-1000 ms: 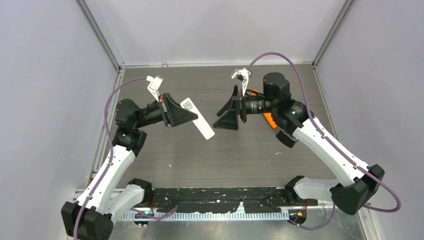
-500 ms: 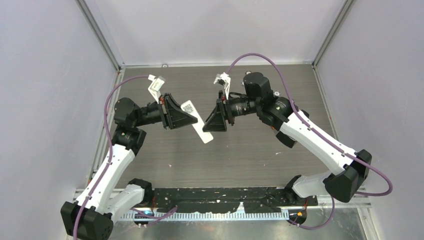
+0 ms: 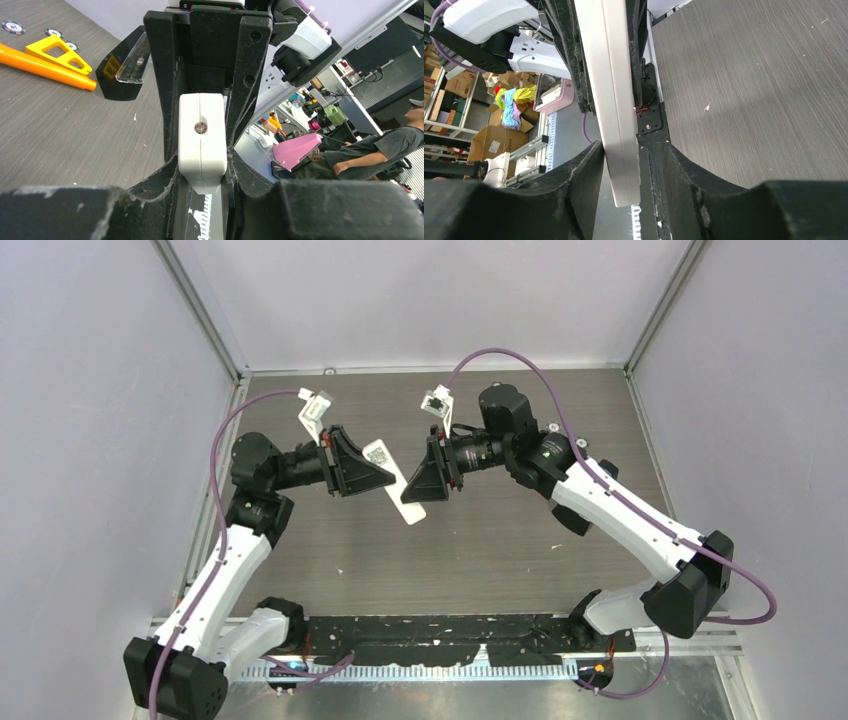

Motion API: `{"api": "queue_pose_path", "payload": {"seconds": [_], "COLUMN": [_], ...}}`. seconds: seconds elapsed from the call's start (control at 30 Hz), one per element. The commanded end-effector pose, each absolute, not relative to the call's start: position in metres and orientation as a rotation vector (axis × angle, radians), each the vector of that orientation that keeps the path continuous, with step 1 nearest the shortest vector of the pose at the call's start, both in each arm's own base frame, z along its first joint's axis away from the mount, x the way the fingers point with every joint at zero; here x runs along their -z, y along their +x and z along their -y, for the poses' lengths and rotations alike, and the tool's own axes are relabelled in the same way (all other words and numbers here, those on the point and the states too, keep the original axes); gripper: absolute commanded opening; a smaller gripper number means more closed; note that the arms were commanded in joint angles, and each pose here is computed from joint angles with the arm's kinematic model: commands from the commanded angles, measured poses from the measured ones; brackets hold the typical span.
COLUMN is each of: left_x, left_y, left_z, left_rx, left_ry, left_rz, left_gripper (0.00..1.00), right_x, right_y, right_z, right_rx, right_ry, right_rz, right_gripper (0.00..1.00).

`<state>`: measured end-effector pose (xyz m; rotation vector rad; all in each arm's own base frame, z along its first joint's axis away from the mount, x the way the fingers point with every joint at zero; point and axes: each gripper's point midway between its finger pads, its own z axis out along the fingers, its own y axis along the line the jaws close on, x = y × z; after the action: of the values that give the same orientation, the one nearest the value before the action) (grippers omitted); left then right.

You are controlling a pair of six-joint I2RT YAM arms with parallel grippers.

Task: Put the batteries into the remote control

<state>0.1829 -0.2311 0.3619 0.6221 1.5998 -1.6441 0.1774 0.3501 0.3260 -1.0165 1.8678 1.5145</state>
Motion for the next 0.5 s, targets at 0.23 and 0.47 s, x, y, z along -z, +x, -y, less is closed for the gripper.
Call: {"api": "queue_pose_path", "payload": {"seconds": [0.23, 0.47], "left_x": [-0.379, -0.350], "left_y": [0.181, 0.207], "left_z": [0.231, 0.221], "left_rx": [1.617, 1.385], "left_ry": [0.693, 0.581], "left_rz": [-1.529, -1.661], "left_gripper": [0.32, 0.89], "right_x": [-0.336, -0.334], "right_y": [0.183, 0.201], "right_z": [-0.356, -0.346], "right_rx": [-1.526, -1.421], "right_ry": [-0.979, -0.845], "right_rz": [-1.830, -1.853], "right_gripper": [0.17, 0.09]}}
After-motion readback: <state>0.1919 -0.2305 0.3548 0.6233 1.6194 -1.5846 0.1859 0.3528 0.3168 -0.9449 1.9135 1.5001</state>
